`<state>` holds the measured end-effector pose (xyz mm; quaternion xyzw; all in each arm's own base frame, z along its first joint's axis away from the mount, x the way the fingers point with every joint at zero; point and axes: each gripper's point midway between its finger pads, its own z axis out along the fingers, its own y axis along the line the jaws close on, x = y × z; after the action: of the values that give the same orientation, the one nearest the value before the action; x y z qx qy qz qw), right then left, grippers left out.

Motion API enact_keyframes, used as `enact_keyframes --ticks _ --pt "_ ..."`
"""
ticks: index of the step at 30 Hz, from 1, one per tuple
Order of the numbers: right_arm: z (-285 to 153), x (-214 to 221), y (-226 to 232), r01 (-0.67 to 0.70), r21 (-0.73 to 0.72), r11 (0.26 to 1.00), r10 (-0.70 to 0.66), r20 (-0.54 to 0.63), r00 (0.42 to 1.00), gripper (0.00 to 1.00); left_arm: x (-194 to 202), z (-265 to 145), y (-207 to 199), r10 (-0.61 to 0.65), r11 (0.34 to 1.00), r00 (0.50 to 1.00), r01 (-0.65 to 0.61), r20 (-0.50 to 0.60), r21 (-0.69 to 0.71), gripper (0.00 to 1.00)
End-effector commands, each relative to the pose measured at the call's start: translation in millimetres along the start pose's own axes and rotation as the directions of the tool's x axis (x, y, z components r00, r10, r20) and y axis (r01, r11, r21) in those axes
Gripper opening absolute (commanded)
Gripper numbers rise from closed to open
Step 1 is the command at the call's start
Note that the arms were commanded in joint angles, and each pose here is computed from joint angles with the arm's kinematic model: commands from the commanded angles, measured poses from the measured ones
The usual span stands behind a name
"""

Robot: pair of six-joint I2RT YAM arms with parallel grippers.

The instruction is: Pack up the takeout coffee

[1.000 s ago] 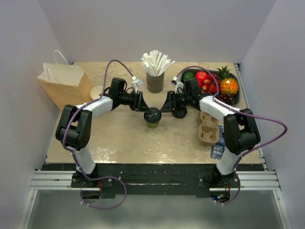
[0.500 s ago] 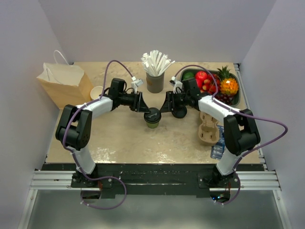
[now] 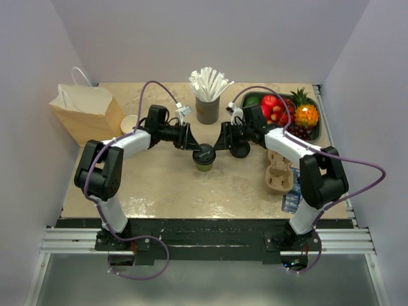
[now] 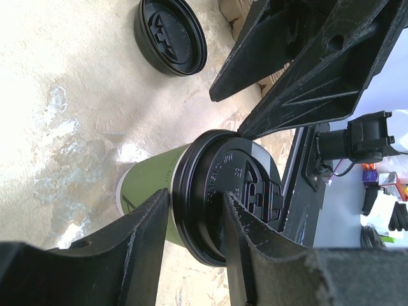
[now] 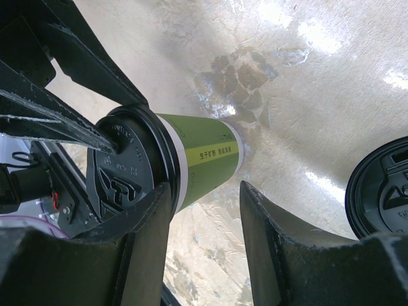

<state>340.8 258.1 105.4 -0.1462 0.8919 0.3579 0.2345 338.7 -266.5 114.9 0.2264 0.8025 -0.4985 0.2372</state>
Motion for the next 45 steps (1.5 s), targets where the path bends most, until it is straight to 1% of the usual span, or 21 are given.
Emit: enact_keyframes --ticks 1,4,5,8,10,19,26,31,39,45 --pt "10.7 66.0 -65.8 0.008 0.272 0.962 0.042 -0.180 0.983 0.48 19.6 2.8 18.0 -0.031 0.998 0.999 0.029 -0.029 -0.062 0.43" --pt "3.9 37.4 -39.7 0.015 0.169 0.985 0.003 -0.102 0.995 0.54 19.1 2.2 17.0 -0.027 0.998 0.999 0.025 -0.027 -0.062 0.43" --pt "1.3 26.4 -30.8 0.027 0.138 0.990 -0.017 -0.076 0.997 0.59 18.4 2.1 17.3 -0.023 0.998 0.999 0.021 -0.026 -0.063 0.43" --pt "-11.7 4.7 -4.8 0.069 0.058 0.996 -0.068 -0.014 0.998 0.66 19.2 2.5 17.7 -0.025 0.998 0.999 0.023 -0.029 -0.062 0.43" --pt "-17.0 -0.5 5.0 0.083 0.020 0.996 -0.083 0.005 0.997 0.67 18.9 2.7 18.1 -0.024 0.998 0.999 0.022 -0.031 -0.062 0.43" --pt "-19.6 23.1 11.2 0.056 -0.030 0.998 -0.057 -0.035 0.998 0.68 18.4 3.6 20.9 -0.027 0.997 0.999 0.025 -0.040 -0.070 0.43" --pt "-21.9 27.9 25.4 0.053 -0.121 0.991 -0.059 -0.048 0.997 0.69 19.1 3.2 20.8 -0.030 0.997 0.999 0.026 -0.043 -0.072 0.43" --pt "-18.7 30.1 27.9 0.041 -0.146 0.988 -0.049 -0.055 0.997 0.69 19.1 2.6 20.4 -0.028 0.997 0.999 0.025 -0.043 -0.074 0.43" --pt "-12.6 30.7 23.4 0.017 -0.136 0.990 -0.026 -0.061 0.998 0.70 20.1 3.1 20.1 -0.030 0.997 0.999 0.027 -0.044 -0.073 0.43" --pt "-4.9 46.5 -2.3 -0.029 -0.016 0.999 0.027 -0.113 0.993 0.69 21.0 3.0 19.8 -0.034 0.997 0.999 0.031 -0.042 -0.073 0.43"
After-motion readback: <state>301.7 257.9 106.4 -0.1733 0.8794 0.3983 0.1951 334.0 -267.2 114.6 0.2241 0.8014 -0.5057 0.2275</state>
